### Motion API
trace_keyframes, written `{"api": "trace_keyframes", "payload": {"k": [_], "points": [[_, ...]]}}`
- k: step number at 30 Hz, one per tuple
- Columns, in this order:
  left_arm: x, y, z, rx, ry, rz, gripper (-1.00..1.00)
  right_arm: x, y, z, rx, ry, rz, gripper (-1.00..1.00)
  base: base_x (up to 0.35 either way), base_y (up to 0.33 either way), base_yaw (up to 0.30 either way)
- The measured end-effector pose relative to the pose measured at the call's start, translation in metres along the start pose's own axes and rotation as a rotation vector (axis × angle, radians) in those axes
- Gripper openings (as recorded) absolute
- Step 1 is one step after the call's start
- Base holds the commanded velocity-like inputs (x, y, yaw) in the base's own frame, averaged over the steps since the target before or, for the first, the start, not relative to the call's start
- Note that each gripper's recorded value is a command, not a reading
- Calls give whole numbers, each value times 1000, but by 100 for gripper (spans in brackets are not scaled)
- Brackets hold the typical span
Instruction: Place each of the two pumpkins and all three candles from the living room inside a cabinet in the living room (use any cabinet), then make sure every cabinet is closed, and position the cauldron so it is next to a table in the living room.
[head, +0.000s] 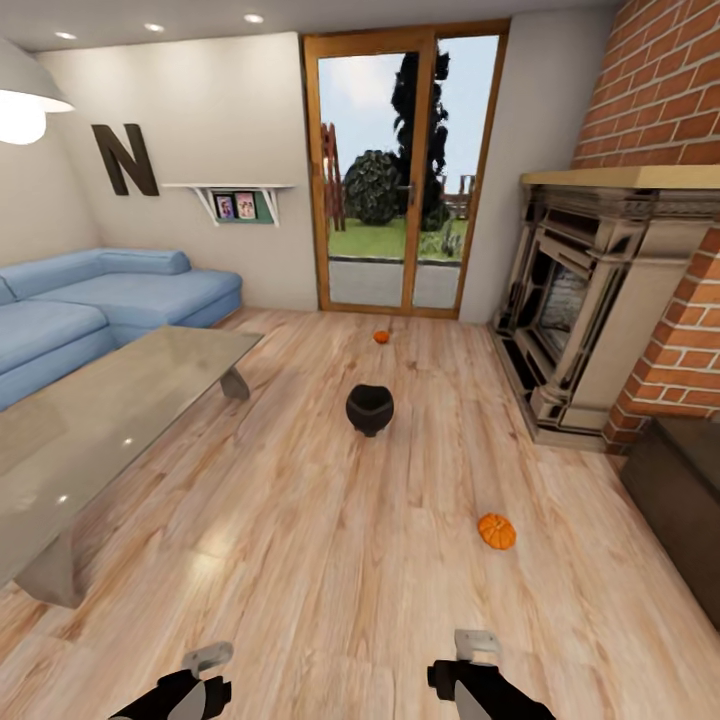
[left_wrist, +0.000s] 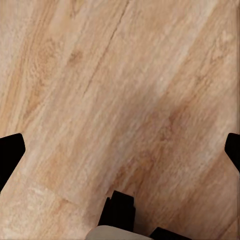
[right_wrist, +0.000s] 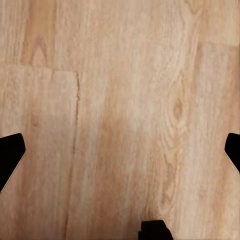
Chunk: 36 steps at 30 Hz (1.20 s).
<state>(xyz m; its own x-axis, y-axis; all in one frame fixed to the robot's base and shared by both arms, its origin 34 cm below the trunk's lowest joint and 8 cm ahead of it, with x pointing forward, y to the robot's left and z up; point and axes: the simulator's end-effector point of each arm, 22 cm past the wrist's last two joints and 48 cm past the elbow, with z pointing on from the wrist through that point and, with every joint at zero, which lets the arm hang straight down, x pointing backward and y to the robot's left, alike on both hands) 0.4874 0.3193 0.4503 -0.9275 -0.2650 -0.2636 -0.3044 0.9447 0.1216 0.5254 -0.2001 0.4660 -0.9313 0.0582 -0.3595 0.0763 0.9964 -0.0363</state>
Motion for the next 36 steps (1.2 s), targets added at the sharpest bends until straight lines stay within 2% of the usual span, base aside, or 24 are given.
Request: {"api": "trace_keyframes", "payload": {"k": [2, 4, 5, 6, 7, 9, 12, 13, 17, 24, 29, 36], "points": [[2, -1, -1, 2, 18, -1, 100, 1, 4, -1, -7, 21, -4, 100, 321, 0, 0], [9, -2, -2, 5, 62, 7, 100, -2, 21, -7, -37, 76, -19, 100, 289, 0, 0], [12, -4, -4, 10, 113, 20, 100, -8, 30, -13, -55, 104, -25, 100, 256, 0, 0], [8, -8, -8, 18, 135, 28, 100, -21, 38, -20, -76, 118, -24, 100, 249, 0, 0], [3, -10, -10, 23, 142, 31, 100, -30, 42, -24, -88, 121, -19, 100, 238, 0, 0], [-23, -16, -21, 45, 157, 45, 100, -76, 51, -45, -138, 101, 38, 100, 234, 0, 0], [-39, -20, -29, 62, 161, 54, 100, -109, 50, -61, -167, 70, 88, 100, 252, 0, 0], [-45, -23, -32, 69, 163, 58, 100, -129, 49, -76, -185, 58, 95, 100, 301, 0, 0], [-47, -23, -33, 72, 163, 59, 100, -146, 47, -90, -201, 45, 98, 100, 321, 0, 0], [-50, -24, -34, 74, 156, 57, 100, -155, 53, -96, -213, 25, 102, 100, 330, 0, 0], [-55, -24, -35, 75, 147, 55, 100, -158, 55, -98, -207, 15, 84, 100, 332, 0, 0], [-71, -19, -37, 71, 129, 45, 100, -162, 45, -97, -194, 7, 92, 100, 334, 17, 0]]}}
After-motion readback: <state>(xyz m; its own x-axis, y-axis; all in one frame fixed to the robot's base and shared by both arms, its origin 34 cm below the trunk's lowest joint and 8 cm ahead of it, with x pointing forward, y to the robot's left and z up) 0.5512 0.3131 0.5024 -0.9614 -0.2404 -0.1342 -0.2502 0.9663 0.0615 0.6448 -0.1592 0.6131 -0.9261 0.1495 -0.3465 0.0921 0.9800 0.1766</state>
